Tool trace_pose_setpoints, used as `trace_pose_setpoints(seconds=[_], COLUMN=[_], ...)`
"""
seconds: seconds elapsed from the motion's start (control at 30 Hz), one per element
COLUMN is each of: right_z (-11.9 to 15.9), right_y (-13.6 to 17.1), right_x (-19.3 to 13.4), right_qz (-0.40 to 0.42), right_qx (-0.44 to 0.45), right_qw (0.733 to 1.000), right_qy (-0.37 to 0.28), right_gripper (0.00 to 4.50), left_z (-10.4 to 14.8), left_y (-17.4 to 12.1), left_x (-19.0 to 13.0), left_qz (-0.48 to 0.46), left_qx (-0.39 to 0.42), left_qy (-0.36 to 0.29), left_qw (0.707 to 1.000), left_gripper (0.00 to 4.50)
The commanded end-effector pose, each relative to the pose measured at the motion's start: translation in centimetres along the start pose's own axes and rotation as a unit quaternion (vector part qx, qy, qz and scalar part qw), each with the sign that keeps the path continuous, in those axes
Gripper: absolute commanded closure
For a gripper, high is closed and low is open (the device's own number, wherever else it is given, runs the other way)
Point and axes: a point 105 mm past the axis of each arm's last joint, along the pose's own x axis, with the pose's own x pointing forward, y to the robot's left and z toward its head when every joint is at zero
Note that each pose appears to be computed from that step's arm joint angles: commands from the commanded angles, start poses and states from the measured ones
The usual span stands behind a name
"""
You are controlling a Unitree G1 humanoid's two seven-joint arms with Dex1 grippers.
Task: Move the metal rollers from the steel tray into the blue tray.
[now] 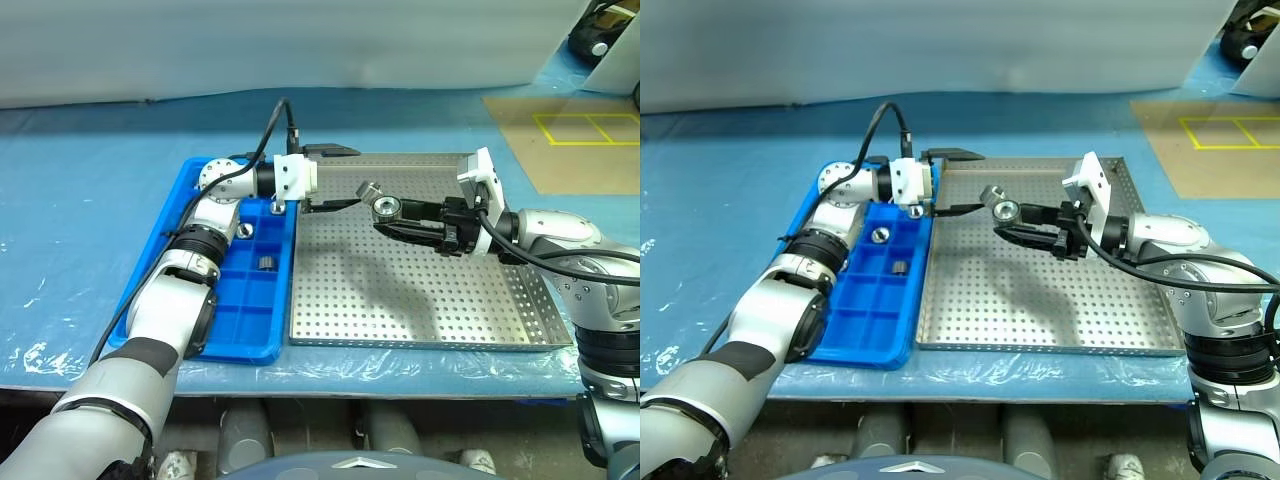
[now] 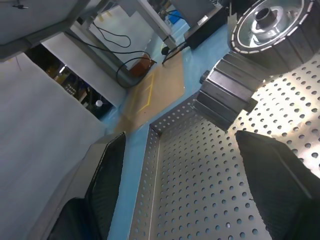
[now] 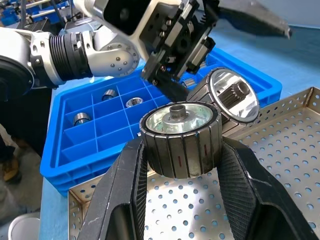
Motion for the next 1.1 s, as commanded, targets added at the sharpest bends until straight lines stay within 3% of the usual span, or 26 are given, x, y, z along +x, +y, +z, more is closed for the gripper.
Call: trace_pose_setpoints(seconds=[0.03,0.23,0.8,0.9,1.0,1.1], right_z=[1.3,1.4,1.2,1.2,1.2,1.2], right_y=[0.4,0.4,1.0,0.9,0.9,0.8], right_x=[0.1,0.4,1.3,1.3,1.4,1.4], right_qz=[0.011,0.014,0.033,0.032,0.031,0.030], right_qx=[-0.018,-0.021,-0.020,-0.021,-0.021,-0.022], right_qw=[1.000,1.000,0.999,0.999,0.999,0.999], right_qy=[-0.017,-0.018,-0.016,-0.017,-0.017,-0.017], right_gripper=[2.88,2.88,2.88,2.88,2.88,2.88], left_z=[0.7,1.3,1.2,1.3,1.1,1.1], left_y=[0.7,-0.8,-1.2,-1.2,-1.3,-1.3], left_x=[-0.2,0.5,0.6,0.6,0.6,0.6], left_qz=[0.004,-0.035,-0.046,-0.050,-0.049,-0.049], left_qx=[-0.002,-0.013,-0.017,-0.023,-0.022,-0.021], left_qy=[-0.016,-0.037,-0.035,-0.037,-0.029,-0.030], left_qw=[1.000,0.999,0.998,0.998,0.998,0.998], left_gripper=[0.79,0.79,0.79,1.43,2.41,2.41])
